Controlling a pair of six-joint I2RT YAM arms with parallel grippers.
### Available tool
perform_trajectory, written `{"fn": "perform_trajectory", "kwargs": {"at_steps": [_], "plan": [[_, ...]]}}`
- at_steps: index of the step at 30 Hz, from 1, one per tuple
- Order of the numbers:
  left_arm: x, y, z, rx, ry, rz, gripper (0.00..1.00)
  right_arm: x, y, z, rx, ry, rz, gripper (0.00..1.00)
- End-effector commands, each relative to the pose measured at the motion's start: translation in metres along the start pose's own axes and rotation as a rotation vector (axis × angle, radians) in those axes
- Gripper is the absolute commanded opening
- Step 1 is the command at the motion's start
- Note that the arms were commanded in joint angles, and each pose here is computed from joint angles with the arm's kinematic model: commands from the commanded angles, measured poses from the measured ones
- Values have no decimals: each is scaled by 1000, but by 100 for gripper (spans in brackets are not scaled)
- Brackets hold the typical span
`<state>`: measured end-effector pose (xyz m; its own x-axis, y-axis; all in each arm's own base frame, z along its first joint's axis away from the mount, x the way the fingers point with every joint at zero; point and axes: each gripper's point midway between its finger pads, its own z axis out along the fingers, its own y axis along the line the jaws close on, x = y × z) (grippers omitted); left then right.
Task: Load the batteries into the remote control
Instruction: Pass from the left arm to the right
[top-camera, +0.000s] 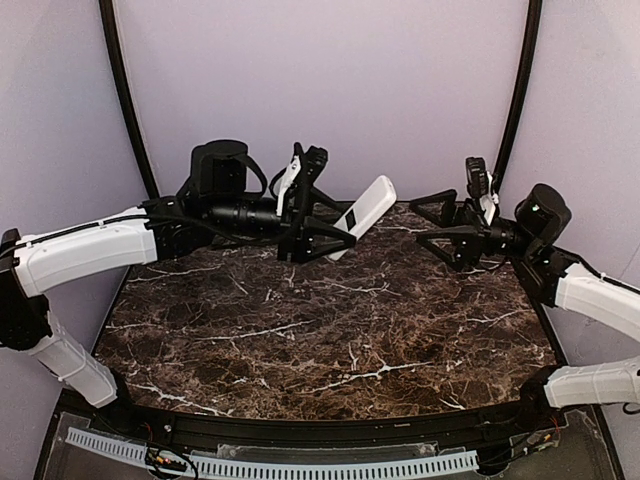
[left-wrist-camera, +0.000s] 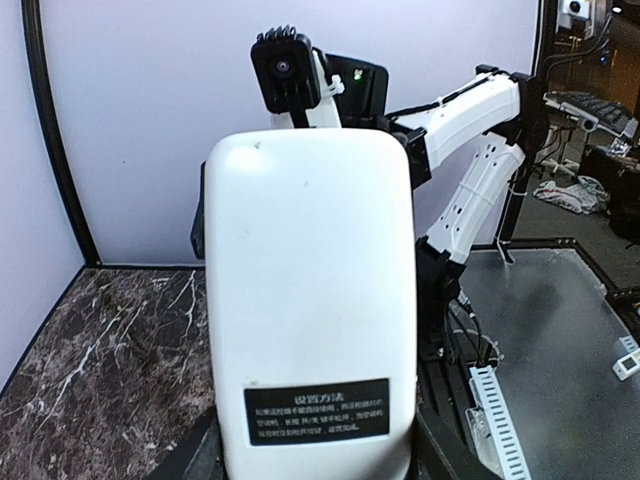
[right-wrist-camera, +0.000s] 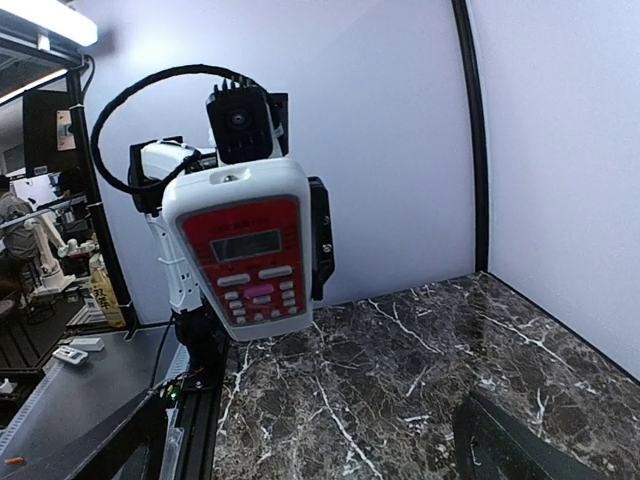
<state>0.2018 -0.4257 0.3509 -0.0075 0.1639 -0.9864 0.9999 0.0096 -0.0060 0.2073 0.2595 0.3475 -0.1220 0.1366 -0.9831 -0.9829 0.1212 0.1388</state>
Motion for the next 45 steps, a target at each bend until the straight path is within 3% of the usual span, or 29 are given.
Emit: {"fn": "perform_trajectory", "kwargs": {"at_steps": [1,11,24,27,34,37,40,42,45], "plan": [[-21,-19,-8,101,-101,-24,43,-27,33,15,-156,-47,-78,99],[-22,-33,-9,190,-150,-73,42,-35,47,57,-274,-49,-74,99],[-7,-17,-5,92,-129,-79,42,-37,49,81,-282,-55,-51,92],[-5,-14,-4,74,-124,-79,42,-35,46,84,-275,-46,-42,86],[2,-10,-5,47,-113,-71,43,-34,43,88,-272,-39,-31,62],[6,-6,-6,11,-105,-66,53,-34,42,89,-269,-31,-23,53],[11,-4,-9,-19,-80,-69,74,-32,36,91,-237,-5,-1,48],[13,1,-15,-64,-59,-83,88,-27,22,95,-165,41,8,47],[18,17,-28,-175,-27,-107,98,-5,-9,104,-20,166,56,43]]}}
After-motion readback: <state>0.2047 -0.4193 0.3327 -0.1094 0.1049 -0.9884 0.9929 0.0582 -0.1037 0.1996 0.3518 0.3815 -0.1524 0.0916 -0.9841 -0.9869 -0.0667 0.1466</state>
